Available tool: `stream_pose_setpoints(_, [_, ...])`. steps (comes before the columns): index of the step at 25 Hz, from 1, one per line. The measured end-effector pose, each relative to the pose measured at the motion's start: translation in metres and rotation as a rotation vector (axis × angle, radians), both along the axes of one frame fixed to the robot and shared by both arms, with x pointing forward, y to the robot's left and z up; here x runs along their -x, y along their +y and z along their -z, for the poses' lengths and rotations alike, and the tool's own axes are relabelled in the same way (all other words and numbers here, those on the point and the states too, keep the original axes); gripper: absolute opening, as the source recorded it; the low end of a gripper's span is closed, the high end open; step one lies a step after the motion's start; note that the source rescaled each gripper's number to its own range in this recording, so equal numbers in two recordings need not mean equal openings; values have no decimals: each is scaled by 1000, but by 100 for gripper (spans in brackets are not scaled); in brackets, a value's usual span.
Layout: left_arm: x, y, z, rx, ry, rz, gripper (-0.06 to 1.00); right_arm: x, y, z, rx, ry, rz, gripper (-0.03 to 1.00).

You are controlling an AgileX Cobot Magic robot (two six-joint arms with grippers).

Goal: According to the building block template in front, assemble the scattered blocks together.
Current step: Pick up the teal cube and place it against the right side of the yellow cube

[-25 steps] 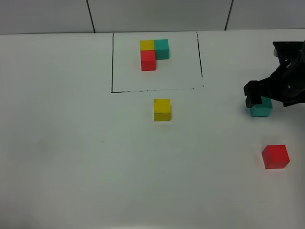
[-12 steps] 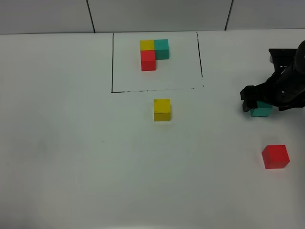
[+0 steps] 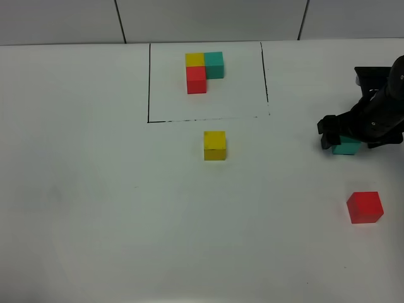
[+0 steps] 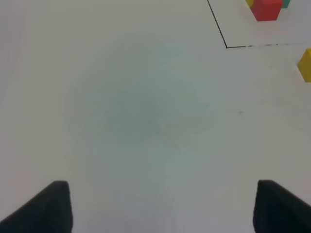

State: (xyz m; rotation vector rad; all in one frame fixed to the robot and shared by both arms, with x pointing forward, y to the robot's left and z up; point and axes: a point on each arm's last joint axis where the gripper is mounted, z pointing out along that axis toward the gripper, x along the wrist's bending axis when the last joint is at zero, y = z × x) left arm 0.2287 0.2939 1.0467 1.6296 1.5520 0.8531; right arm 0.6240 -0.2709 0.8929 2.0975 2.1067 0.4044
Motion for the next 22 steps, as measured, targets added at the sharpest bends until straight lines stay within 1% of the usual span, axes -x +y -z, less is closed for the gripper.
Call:
stream_pose_setpoints(1, [0,0,0,0,0,0,70,0,0,0,0,4,0,64])
stream_pose_setpoints(3, [0,0,0,0,0,0,70,1,0,0,-1,16,-2,51])
stream_pose_setpoints(5, [0,0,0,0,0,0,70,3,0,1,-1,30,-4,33])
stream_pose_setpoints(7, [0,0,0,0,0,0,70,3,0,1,-1,41,-5,11])
stream_pose_setpoints(8, [0,0,0,0,0,0,70,4,0,1,-1,42,-5,3])
stream_pose_setpoints(11, [0,0,0,0,0,0,70,3,0,1,4,40,-14,3])
stream_pose_setpoints(13, [0,0,0,0,0,0,70,3,0,0,17,30,-41,3])
stream_pose_setpoints(16, [0,0,0,0,0,0,70,3,4,-10,48,-9,-138,3])
stream_pose_setpoints(17, [0,0,0,0,0,0,70,3,8,-16,63,-32,-189,3])
stream_pose_setpoints(19, [0,0,0,0,0,0,70,5,20,-28,118,-76,-360,3])
stream_pose_setpoints(20, [0,0,0,0,0,0,70,7,28,-32,149,-85,-459,3])
stream_pose_setpoints(22, [0,0,0,0,0,0,70,14,48,-35,217,-83,-718,3])
